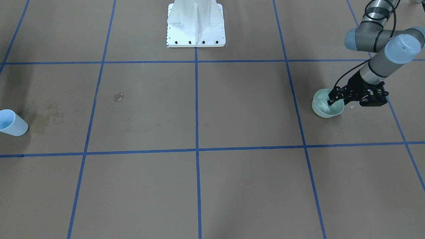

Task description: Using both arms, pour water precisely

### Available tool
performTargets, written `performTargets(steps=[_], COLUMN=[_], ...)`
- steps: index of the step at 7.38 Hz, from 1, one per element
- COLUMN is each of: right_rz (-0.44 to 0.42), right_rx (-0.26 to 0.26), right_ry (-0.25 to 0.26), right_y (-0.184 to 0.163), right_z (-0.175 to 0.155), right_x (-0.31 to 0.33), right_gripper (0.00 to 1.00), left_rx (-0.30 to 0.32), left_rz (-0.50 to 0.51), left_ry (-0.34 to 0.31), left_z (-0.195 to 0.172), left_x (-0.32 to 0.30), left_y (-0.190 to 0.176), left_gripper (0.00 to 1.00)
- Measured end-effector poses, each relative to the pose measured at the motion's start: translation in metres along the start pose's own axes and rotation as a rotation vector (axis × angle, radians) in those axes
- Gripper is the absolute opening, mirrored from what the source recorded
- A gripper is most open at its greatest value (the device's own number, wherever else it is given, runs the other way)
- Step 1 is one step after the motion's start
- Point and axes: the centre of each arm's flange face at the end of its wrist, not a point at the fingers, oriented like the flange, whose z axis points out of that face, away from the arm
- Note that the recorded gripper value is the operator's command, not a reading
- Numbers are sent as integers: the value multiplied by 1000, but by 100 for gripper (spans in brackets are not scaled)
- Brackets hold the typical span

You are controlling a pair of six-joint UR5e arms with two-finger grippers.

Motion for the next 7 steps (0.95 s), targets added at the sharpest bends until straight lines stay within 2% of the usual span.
performTargets(steps=[2,4,6,7], right_rz=[-7,-15,-21,-21], right_rx=[4,8,11,11], right_ry=[0,-4,-7,-7], right_y=[0,0,0,0], right_z=[-2,-4,-5,-5], right_x=[-2,-4,-6,-6], right_gripper=[100,100,100,100], left_rx=[-25,-88,-118,-132], left_rz=[-5,-21,-70,-91], left_ry=[16,85,202,237], left_z=[-1,-16,-75,-107], left_x=[1,5,11,40], left_y=[3,2,-21,-35], left_gripper=[0,0,0,0])
